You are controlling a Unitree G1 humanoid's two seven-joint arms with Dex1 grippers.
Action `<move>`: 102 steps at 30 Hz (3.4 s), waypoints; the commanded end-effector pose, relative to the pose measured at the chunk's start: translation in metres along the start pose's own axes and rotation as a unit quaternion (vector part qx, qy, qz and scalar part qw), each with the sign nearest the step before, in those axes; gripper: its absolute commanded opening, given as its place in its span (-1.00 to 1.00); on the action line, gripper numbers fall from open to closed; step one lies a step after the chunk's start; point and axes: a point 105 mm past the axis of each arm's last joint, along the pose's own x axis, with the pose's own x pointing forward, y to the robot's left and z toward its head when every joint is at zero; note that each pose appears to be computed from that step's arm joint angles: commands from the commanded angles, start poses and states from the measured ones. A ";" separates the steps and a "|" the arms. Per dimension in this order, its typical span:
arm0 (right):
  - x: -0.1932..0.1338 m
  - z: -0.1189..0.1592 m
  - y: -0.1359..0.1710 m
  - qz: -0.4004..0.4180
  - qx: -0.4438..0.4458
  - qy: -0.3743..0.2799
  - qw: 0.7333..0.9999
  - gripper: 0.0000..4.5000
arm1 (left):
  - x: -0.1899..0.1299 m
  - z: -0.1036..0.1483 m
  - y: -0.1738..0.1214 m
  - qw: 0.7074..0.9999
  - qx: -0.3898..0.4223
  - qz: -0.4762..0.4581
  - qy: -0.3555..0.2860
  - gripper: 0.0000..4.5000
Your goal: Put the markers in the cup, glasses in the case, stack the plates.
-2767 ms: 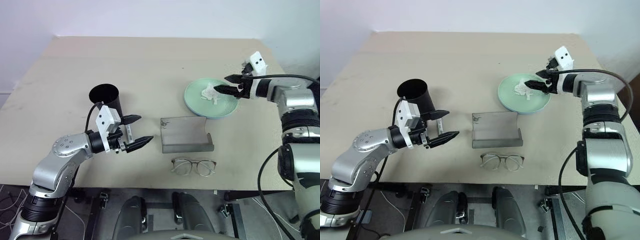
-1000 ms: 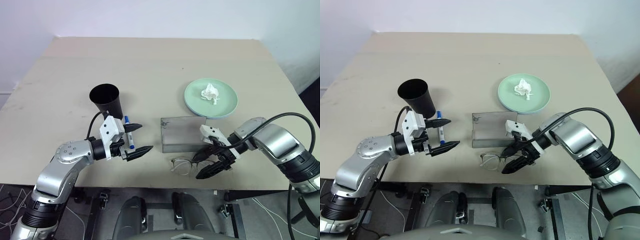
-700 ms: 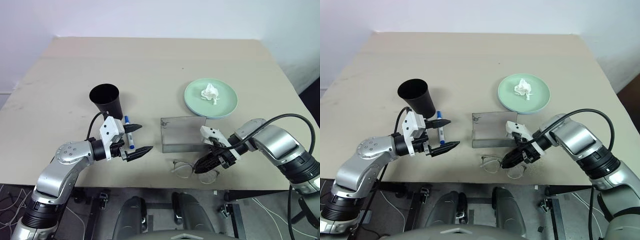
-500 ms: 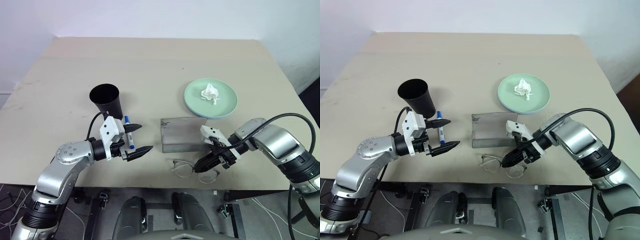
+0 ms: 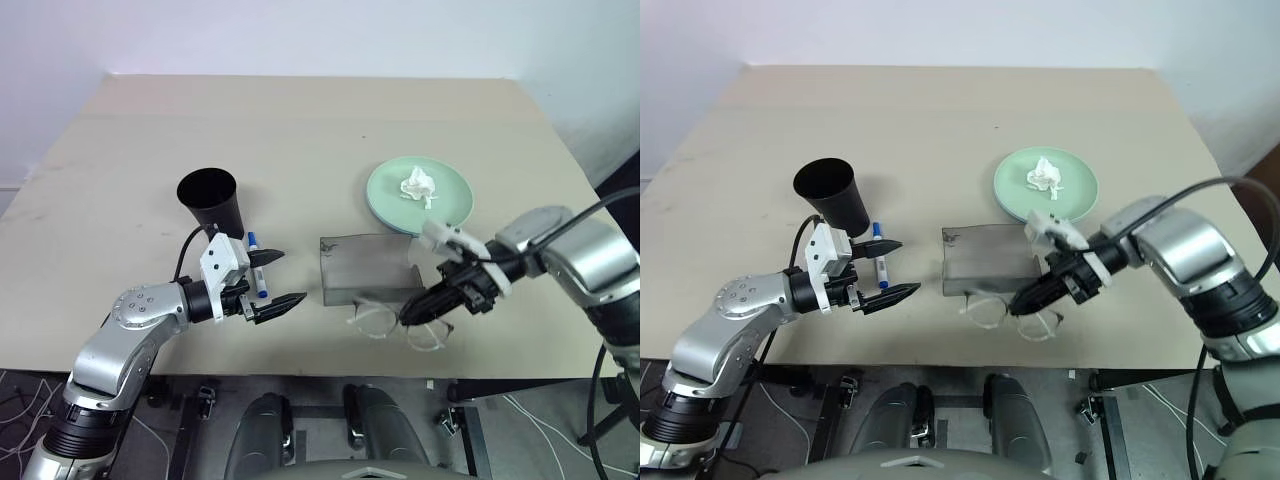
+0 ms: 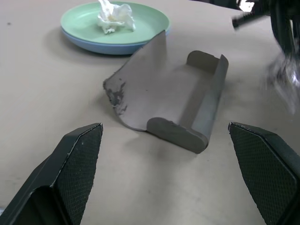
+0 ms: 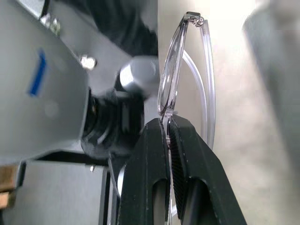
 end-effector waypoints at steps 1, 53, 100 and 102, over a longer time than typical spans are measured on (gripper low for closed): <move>-0.015 0.025 -0.009 -0.032 -0.028 -0.035 0.998 -0.99 | -0.003 0.011 -0.001 1.000 0.011 0.000 -0.015 1.00; 0.031 -0.012 -0.074 0.018 -0.085 0.147 0.985 -0.99 | -0.035 0.011 -0.008 1.000 0.005 0.029 0.000 1.00; -0.005 0.041 -0.128 -0.209 -0.087 -0.067 0.972 -0.99 | -0.033 0.021 0.003 1.000 0.007 0.024 -0.003 1.00; 0.001 0.031 -0.124 -0.192 -0.100 -0.040 0.975 -0.99 | -0.033 0.021 0.003 1.000 0.006 0.025 -0.004 1.00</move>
